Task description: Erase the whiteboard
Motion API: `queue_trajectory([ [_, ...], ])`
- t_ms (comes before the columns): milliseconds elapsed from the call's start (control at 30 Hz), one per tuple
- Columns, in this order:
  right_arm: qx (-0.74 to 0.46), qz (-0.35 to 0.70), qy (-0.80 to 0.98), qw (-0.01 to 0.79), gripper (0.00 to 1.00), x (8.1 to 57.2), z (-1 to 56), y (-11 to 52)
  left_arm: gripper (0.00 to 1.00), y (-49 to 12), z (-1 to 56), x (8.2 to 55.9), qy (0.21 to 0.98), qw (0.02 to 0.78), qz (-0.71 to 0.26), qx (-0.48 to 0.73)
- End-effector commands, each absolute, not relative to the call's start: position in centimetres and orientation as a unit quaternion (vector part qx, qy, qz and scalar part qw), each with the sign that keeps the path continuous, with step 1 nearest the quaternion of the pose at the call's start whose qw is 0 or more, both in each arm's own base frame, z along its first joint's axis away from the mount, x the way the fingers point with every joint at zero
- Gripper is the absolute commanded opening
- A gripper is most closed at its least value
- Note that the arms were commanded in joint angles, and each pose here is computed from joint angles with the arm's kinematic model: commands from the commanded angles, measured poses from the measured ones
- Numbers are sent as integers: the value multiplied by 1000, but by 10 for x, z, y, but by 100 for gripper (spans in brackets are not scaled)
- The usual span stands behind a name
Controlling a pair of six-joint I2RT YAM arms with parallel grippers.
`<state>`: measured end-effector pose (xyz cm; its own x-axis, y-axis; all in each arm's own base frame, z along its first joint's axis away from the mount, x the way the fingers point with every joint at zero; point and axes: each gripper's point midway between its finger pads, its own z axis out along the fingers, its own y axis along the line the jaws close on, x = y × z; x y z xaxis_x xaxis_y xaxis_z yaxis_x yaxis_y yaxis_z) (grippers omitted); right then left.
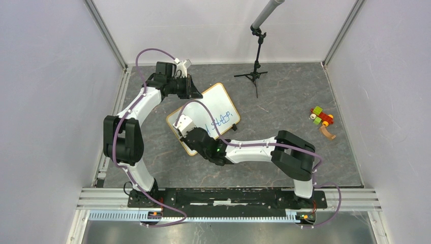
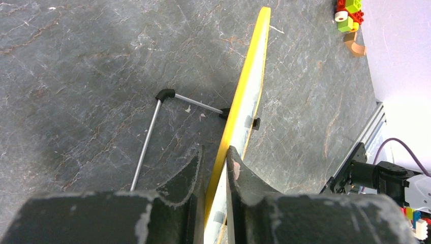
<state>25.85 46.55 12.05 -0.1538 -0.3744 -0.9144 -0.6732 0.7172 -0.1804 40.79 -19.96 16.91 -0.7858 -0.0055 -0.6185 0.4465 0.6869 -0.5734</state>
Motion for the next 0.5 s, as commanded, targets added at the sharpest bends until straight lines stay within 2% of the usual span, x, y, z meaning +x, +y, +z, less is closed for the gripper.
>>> queue_trajectory([
  [0,-273,144,763,567,22,302,118,429,2,-208,178,388,873,274,-385,123],
  [133,-239,131,799,536,22,302,82,380,2,-208,179,388,872,277,-384,124],
  [233,-221,126,808,532,22,301,79,365,2,-207,179,388,873,278,-382,124],
  [467,-256,134,804,521,22,292,76,390,2,-207,173,389,876,271,-381,121],
])
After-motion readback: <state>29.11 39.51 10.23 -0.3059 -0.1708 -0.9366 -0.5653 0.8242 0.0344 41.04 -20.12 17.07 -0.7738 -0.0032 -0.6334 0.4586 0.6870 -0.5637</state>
